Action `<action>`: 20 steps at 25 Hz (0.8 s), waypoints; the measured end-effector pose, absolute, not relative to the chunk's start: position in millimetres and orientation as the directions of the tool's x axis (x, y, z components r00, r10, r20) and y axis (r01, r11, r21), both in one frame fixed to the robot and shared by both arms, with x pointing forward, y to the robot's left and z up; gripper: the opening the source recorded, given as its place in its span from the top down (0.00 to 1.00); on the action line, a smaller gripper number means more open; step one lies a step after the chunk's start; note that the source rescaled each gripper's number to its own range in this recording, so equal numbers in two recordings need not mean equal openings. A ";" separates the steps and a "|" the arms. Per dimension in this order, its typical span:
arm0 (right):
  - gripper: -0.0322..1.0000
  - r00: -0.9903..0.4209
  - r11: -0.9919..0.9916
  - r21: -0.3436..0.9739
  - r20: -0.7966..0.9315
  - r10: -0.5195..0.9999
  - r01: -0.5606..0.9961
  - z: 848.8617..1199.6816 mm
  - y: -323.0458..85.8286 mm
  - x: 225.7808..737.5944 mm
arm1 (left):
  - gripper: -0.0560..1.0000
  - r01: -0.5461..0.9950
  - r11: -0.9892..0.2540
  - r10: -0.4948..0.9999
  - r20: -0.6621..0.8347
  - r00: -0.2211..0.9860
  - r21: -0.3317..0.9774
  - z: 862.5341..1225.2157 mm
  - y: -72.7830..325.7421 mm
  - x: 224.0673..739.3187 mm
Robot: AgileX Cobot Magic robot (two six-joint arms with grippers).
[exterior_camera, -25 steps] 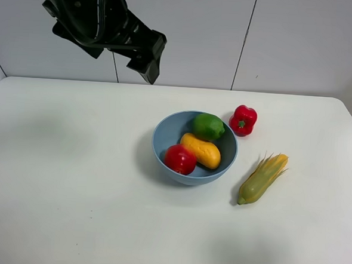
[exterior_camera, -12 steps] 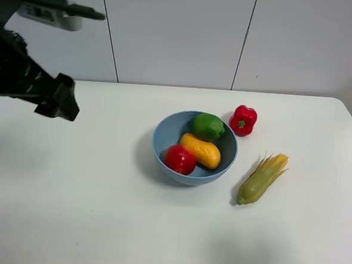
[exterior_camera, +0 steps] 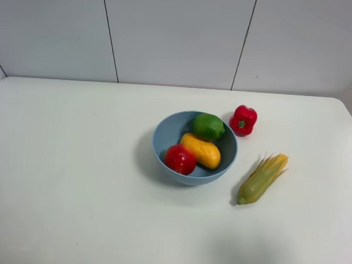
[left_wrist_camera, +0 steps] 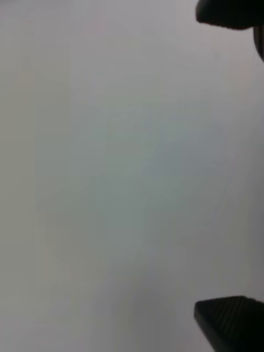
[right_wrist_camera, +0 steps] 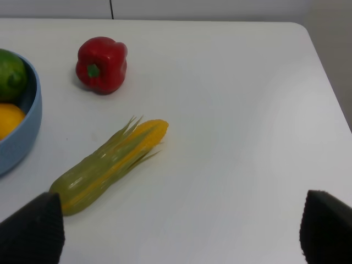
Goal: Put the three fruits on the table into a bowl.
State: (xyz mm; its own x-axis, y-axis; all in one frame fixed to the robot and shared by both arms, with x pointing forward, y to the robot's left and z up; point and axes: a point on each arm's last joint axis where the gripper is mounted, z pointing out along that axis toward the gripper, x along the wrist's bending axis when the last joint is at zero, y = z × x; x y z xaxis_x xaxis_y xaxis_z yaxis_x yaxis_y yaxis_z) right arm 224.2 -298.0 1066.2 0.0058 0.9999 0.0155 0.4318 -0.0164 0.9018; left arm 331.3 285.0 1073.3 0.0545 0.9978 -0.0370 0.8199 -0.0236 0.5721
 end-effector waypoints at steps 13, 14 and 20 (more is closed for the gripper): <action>0.25 0.006 -0.016 0.902 0.015 1.000 0.432 1066.2 -298.0 224.2 | 0.02 0.700 -0.009 1.000 -0.013 0.027 0.714 1031.3 299.0 267.4; 0.25 0.006 -0.016 0.902 0.015 1.000 0.432 1066.2 -298.0 224.2 | 0.02 0.684 -0.022 0.999 -0.009 0.042 0.729 1031.4 298.3 265.1; 0.25 0.006 -0.016 0.902 0.015 1.000 0.432 1066.2 -298.0 224.2 | 0.02 0.611 -0.051 0.997 0.001 0.081 0.790 1033.2 296.0 253.0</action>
